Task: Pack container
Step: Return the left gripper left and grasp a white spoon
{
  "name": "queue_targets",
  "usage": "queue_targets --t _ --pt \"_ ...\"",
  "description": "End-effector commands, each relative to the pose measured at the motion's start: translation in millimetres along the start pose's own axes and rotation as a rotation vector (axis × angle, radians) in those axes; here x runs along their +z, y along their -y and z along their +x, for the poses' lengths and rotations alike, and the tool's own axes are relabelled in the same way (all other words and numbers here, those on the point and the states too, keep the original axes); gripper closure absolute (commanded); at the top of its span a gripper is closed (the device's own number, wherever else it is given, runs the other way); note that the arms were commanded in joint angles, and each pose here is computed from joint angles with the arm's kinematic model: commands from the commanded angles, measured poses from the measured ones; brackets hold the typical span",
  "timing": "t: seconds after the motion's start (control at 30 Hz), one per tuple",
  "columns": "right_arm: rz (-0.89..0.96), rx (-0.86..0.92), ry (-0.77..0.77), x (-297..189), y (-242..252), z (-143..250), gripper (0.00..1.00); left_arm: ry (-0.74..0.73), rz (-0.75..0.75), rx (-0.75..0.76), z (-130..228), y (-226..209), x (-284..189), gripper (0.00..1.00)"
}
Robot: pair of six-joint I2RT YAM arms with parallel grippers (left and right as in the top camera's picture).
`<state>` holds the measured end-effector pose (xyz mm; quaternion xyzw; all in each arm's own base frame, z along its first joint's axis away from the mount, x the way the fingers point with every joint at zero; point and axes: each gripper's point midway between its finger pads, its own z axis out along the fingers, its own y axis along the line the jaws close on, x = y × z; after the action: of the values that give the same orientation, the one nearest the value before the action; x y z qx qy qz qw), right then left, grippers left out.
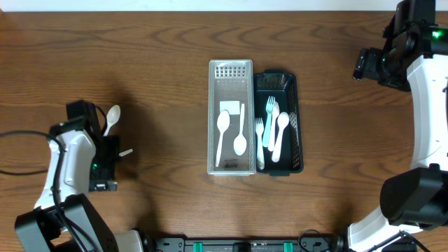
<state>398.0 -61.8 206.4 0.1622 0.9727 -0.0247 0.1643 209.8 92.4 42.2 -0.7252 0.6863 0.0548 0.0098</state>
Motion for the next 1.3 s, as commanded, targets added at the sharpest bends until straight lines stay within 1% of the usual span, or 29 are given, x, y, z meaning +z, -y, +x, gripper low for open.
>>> queue_targets --t 0.0,0.2,0.4,0.53,0.7,0.93,1.07,1.27 --pt "0.025 -0.008 -0.022 5 7 3 0.17 -0.005 -0.022 -0.050 -1 -10 13 0.02" --pt "0.049 -0.010 -0.039 5 12 7 0.17 -0.010 -0.030 -0.105 -10 -19 24 0.02" --pt "0.061 -0.011 -0.049 5 14 10 0.17 0.008 -0.012 -0.152 -24 -18 26 0.02" --pt "0.060 -0.010 -0.049 5 14 10 0.17 0.065 -0.018 -0.153 -34 -19 26 0.02" --pt "0.061 -0.011 -0.051 5 14 11 0.17 0.092 -0.004 -0.157 -39 -15 26 0.02" --pt "0.062 -0.011 -0.057 5 14 12 0.17 0.094 0.001 -0.156 -41 -9 37 0.01" --pt "0.062 -0.011 -0.056 5 14 12 0.17 0.087 0.013 -0.102 -41 0 45 0.00" --pt "0.062 -0.011 -0.057 5 14 12 0.17 0.091 0.020 -0.072 -43 7 53 0.01"
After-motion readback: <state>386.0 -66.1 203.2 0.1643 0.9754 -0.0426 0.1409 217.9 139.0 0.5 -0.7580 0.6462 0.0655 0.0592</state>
